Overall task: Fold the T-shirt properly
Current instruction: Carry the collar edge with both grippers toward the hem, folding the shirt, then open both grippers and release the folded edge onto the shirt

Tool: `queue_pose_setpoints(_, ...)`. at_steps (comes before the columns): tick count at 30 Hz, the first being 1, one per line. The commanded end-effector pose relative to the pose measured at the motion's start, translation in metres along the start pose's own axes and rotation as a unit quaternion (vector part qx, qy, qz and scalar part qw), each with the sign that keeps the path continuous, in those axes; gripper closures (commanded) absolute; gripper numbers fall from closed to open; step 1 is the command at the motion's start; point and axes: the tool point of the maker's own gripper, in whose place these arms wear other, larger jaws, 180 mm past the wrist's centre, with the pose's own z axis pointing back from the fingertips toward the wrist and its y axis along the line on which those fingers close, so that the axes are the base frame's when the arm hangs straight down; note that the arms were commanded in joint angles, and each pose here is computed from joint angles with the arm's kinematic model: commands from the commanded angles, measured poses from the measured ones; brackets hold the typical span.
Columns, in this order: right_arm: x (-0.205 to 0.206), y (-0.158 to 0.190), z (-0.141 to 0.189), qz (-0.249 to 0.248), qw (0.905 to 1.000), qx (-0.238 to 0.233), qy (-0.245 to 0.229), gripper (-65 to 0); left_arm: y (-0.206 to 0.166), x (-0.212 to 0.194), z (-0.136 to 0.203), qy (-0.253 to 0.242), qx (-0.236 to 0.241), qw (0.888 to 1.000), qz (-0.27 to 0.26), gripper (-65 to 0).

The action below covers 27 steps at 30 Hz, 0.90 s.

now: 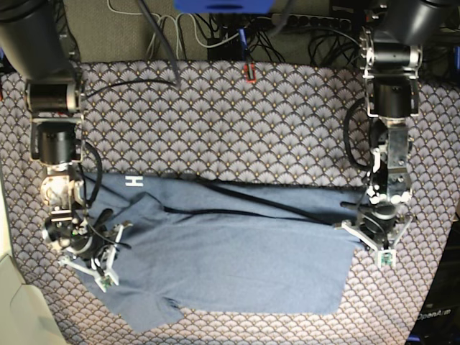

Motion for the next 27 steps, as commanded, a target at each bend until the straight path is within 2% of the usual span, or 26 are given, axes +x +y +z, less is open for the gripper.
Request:
queue_pose_setpoints(1, 0.03, -0.021, 0.008, 0.0, 0.9989, -0.022, -0.041, 0.0, 0.007, 0.028, 0.0, -0.037, 0.008, 0.999, -0.002, -1.4)
queue_pose_setpoints(7, 0.033, -0.022, 0.009, 0.002, 0.9986, -0.023, -0.046, 0.0, 0.007, 0.028, 0.0, -0.035, 0.008, 0.999, -0.002, -1.7)
queue_pose_setpoints(9, 0.034, -0.022, 0.009, 0.003, 0.9986, -0.023, -0.047, 0.0, 0.007, 0.028, 0.0, -0.035, 0.008, 0.999, -0.002, -5.0)
queue_pose_setpoints(14, 0.034, -0.023, 0.009, 0.003, 0.9986, -0.024, -0.048, 0.0, 0.007, 0.029, -0.001, -0.037, 0.008, 0.999, -0.001, -20.5)
queue_pose_setpoints(18, 0.04, -0.027, 0.01, 0.003, 0.9984, -0.027, -0.05, -1.0, 0.007, 0.029, -0.001, -0.037, 0.008, 0.999, -0.001, -22.0)
queue_pose_setpoints(23, 0.037, -0.028, 0.01, 0.004, 0.9986, -0.028, -0.044, -16.4, -0.001, 0.03, 0.0, -0.038, 0.001, 0.999, 0.003, -22.2)
queue_pose_setpoints(27, 0.008, -0.031, 0.012, 0.007, 0.9995, -0.029, -0.003, -29.1, -0.004, 0.009, 0.009, -0.026, -0.003, 1.0, 0.002, -22.6)
